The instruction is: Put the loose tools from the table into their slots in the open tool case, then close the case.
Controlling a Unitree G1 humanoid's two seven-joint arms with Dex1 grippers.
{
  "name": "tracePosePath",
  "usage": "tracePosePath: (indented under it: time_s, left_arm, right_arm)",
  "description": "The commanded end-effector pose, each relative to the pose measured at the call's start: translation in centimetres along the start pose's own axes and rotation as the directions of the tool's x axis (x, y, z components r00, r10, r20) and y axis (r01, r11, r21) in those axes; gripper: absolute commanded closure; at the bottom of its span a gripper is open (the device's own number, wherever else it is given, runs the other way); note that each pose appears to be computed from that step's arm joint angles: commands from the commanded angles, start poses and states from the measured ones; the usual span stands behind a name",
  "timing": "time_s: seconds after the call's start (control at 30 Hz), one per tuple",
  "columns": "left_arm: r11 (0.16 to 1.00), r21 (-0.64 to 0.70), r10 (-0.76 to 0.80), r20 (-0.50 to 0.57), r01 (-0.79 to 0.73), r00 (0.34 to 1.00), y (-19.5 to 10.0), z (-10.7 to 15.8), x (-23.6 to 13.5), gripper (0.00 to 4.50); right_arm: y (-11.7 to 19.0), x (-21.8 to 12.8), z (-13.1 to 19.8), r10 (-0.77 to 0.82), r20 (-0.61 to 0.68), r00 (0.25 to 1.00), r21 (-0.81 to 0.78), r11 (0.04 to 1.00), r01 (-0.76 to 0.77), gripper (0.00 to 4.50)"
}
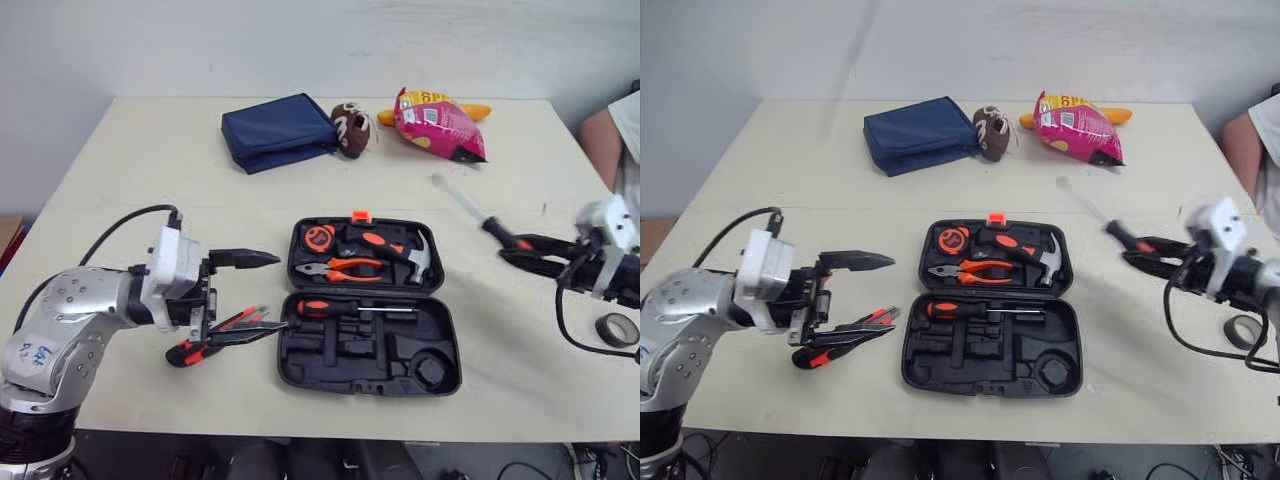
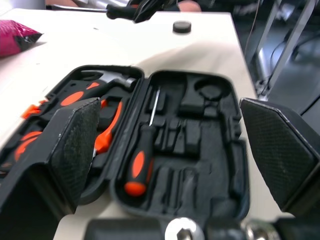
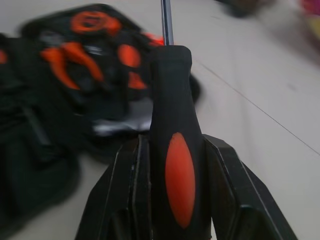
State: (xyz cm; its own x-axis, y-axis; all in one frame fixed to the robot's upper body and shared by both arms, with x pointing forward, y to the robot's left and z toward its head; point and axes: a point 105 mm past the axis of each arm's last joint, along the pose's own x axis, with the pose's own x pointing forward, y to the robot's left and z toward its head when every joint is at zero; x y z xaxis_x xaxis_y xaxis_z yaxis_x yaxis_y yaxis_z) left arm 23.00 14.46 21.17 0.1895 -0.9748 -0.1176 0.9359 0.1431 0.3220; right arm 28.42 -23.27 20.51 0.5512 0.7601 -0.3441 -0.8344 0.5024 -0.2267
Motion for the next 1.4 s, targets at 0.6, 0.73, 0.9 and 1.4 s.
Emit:
tracePosePath:
  time_s: [0.6,0.73,0.9,1.4]
  left_arm:
    - [0.997,-0.075,-0.013,-0.076,0.007,0.997,-1.0,-0.3,-1.6,0.00]
    - [0.997,-0.077,-0.016,-0.079,0.009,0.997,-1.1,-0.4,-1.5,0.00]
    - [0.997,-0.079,-0.019,-0.077,0.013,0.997,-1.1,-0.4,-1.4,0.00]
    - [0.997,-0.074,-0.015,-0.074,0.009,0.997,-1.0,-0.5,-1.2,0.00]
  right_arm:
    - [8.3,5.9,-2.6,0.304,-0.377,0.875,-0.105,0.924,-0.367,3.47]
    - [7.4,5.8,-2.9,0.274,-0.390,0.879,-0.105,0.935,-0.338,3.47]
    - [7.2,5.8,-3.0,0.280,-0.393,0.876,-0.095,0.935,-0.341,3.47]
    - [7.5,5.9,-4.6,0.294,-0.443,0.847,-0.035,0.938,-0.345,3.47]
